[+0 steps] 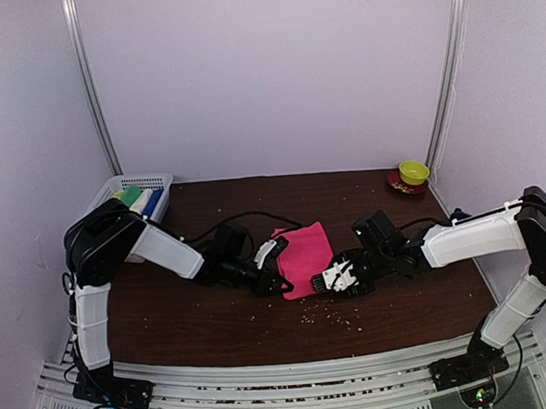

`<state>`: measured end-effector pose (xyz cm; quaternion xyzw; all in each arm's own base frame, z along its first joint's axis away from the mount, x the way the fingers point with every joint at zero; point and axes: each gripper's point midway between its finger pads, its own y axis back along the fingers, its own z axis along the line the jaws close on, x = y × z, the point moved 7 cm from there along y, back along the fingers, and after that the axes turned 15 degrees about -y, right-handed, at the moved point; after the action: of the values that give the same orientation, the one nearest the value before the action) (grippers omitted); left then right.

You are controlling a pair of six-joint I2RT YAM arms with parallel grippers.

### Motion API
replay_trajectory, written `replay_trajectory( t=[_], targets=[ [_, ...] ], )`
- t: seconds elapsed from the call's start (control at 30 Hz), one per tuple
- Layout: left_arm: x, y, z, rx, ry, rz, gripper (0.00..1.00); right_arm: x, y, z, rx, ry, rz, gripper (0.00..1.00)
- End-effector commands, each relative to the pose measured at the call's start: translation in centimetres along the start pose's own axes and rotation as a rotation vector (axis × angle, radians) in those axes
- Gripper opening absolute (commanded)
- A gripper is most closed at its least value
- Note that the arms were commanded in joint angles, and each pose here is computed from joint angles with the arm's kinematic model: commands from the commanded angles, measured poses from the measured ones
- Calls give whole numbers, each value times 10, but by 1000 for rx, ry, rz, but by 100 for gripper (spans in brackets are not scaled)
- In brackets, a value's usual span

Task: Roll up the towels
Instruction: Roll the towel at the center of the board.

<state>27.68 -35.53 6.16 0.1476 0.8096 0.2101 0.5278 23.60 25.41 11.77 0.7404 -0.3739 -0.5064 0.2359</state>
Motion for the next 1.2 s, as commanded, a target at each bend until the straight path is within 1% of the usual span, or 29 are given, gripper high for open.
replay_trajectory(
  t=[0.0, 0.23, 0.37, 0.5, 1.17],
  targets=[
    [28, -4, 18, -63, 82, 76, 0, 0, -7, 1, 27, 6, 22, 55],
    [28, -5, 20, -63, 87, 74, 0, -2, -5, 1, 48, 18, 10, 52],
    [28, -5, 20, -63, 91, 72, 0, -4, -3, 4, 31, 28, -1, 47],
    [29, -5, 21, -65, 94, 74, 0, 0, -9, 6, 18, 19, 27, 46],
    [31, -4, 23, -68, 99, 83, 0, 15, -32, -3, 83, -31, 133, 47]
  ],
)
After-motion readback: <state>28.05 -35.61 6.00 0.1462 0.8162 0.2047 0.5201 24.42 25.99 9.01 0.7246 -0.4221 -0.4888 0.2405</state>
